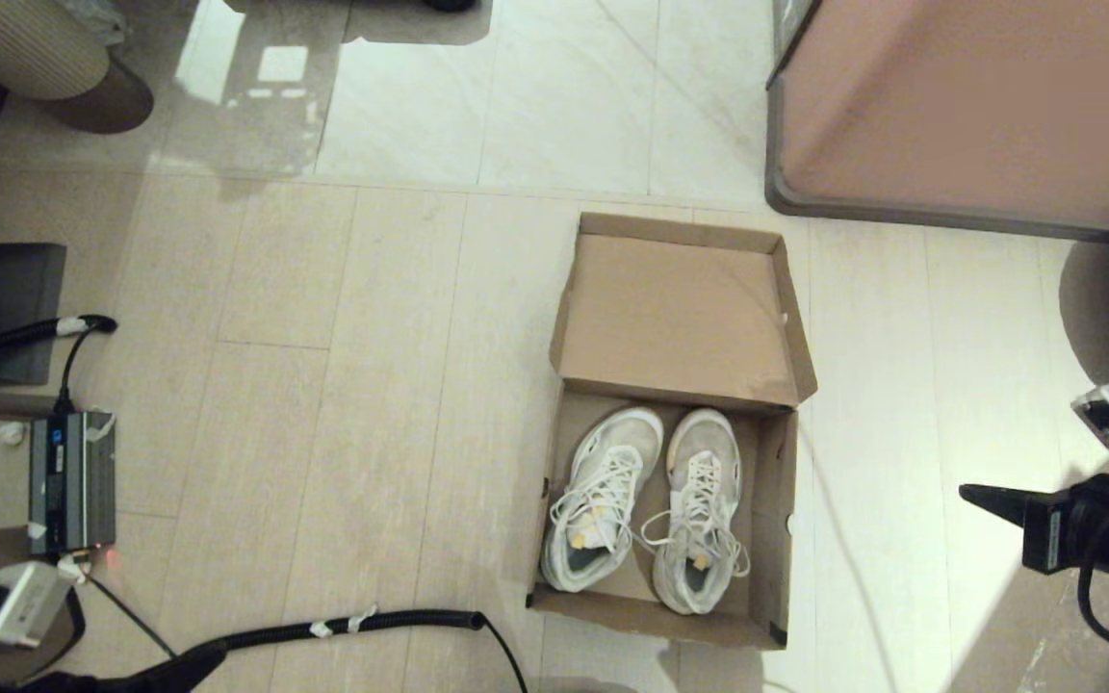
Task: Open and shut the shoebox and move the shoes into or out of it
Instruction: Close the shoe box
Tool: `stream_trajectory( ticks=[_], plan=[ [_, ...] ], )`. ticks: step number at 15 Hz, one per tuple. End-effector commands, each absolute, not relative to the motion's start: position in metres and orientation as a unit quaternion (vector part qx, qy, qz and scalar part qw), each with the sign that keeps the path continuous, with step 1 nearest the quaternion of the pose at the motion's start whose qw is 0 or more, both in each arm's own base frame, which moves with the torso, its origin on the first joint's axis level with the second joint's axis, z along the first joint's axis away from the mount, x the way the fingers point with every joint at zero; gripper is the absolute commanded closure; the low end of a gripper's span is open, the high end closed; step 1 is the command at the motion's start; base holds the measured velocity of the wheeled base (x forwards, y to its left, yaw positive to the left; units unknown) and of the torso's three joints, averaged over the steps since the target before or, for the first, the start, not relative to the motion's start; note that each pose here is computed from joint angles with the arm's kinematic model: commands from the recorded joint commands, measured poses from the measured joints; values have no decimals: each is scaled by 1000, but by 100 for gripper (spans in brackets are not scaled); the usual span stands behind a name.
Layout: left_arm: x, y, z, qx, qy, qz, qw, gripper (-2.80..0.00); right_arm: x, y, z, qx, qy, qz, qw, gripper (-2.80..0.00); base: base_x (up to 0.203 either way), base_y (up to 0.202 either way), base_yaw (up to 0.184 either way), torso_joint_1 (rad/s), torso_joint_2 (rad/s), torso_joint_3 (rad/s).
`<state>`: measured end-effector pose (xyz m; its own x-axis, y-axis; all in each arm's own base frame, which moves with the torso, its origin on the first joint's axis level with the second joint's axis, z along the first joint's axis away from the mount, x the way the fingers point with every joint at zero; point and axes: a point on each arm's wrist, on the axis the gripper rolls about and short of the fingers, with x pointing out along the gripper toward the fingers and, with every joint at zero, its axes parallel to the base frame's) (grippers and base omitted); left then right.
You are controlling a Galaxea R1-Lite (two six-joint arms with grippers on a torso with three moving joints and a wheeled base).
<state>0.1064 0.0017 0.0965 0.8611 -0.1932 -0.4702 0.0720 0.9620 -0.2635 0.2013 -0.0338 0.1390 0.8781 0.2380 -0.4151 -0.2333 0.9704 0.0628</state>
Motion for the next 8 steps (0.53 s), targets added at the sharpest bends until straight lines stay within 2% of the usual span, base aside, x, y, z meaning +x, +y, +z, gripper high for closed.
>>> stream_trajectory(
  ticks=[1, 3, 8],
  plan=[
    [105, 3, 95, -121, 256, -64, 957, 0, 191, -27, 121, -24, 192, 105, 975, 0, 0, 0, 0, 0, 0, 0],
    [108, 4, 94, -123, 264, -57, 955, 0, 185, -21, 117, -59, 133, 106, 984, 0, 0, 0, 0, 0, 0, 0],
    [137, 7, 112, -106, 243, -63, 962, 0, 216, -23, 100, 0, 169, 107, 980, 0, 0, 0, 0, 0, 0, 0]
  ],
)
